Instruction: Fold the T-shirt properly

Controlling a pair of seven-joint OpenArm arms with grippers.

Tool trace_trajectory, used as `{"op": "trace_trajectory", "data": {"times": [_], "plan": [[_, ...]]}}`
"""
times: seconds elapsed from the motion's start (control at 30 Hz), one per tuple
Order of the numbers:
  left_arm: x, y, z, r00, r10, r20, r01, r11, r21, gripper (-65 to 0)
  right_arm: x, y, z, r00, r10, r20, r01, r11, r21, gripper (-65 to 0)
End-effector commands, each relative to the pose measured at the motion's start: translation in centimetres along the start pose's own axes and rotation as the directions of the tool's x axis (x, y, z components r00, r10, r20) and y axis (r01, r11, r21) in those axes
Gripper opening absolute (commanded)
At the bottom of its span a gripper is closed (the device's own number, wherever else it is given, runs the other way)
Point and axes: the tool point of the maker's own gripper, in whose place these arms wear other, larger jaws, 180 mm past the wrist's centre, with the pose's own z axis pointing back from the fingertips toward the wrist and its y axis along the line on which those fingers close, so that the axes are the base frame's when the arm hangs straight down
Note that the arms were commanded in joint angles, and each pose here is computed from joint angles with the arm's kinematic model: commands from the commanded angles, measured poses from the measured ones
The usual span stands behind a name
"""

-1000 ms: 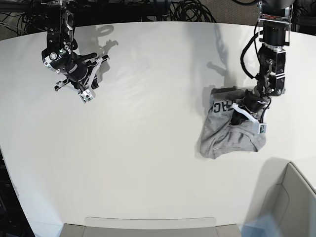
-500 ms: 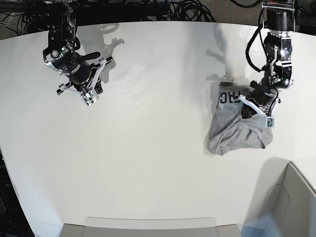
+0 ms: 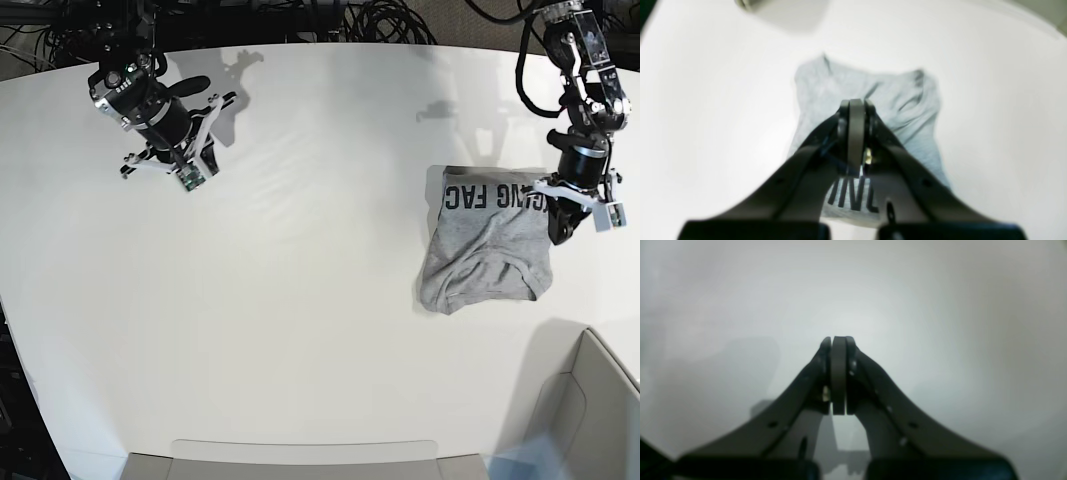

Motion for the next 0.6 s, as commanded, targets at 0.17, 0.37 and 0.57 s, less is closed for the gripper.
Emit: {"op": "trace_trajectory", "data": {"times": [0.17,0.37,0.57], "plan": [[-1.6,-0.5,2.9,0.999,-0.035,-0.032,0.035,0.999,-0.006,-65.0,-1.9,2.8,0.8,1.0,-0.007,-0.028,0.009,0.998,0.064,-65.0],[-4.4,-0.8,6.1,0.99,-0.075,-0.119,0.074,0.997,-0.016,-65.0,-5.6,5.4,2.0,0.992,-0.036,-0.121,0.05,0.992,0.117,-65.0],[-9.0,0.1,9.5,0.963,-0.067,-0.262,0.072,0.997,0.007,-65.0,-9.1,8.6,4.2,0.984,-0.07,-0.165,0.1,0.978,0.182,-65.0]]}}
